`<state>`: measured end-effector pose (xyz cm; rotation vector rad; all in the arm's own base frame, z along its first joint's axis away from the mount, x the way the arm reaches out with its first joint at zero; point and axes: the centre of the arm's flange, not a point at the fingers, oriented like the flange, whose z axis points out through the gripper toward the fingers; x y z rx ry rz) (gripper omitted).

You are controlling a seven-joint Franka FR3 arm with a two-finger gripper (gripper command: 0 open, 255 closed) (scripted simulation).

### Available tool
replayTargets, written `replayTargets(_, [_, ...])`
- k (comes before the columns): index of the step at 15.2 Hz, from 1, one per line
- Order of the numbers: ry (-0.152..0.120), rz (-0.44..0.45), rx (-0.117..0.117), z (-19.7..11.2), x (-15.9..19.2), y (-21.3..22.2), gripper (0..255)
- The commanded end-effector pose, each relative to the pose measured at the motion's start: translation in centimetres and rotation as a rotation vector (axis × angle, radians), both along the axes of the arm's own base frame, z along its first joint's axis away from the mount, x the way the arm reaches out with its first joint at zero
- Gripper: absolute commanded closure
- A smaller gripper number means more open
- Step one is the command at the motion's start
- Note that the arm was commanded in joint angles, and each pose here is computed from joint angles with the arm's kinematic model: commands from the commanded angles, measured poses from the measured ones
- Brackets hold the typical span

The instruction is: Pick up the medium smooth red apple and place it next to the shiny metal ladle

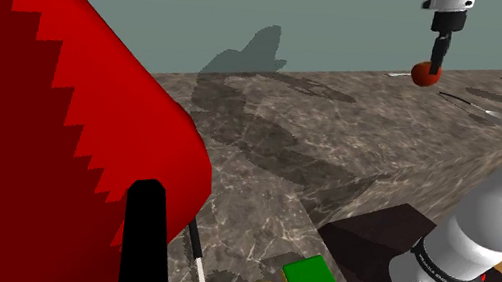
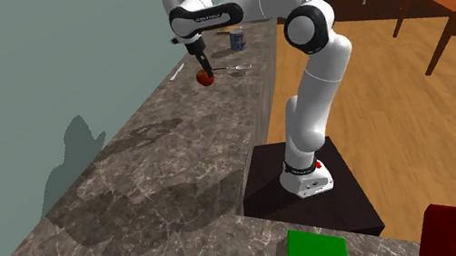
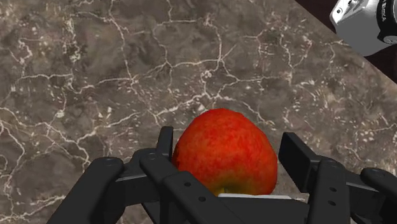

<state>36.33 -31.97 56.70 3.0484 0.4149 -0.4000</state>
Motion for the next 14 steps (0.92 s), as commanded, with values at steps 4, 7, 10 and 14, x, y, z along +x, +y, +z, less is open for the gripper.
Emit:
replayTargets(4, [0.0,0.002,-0.001,-0.2,0.6,-6.5,255])
replayTargets(7, [0.0,0.002,-0.001,-0.5,0.9,-10.4,255])
replayTargets(10, [0.0,0.002,-0.001,-0.7,1.3,-14.3,255])
replayTargets(14, [0.0,0.002,-0.001,-1.0,1.7,-19.6,255])
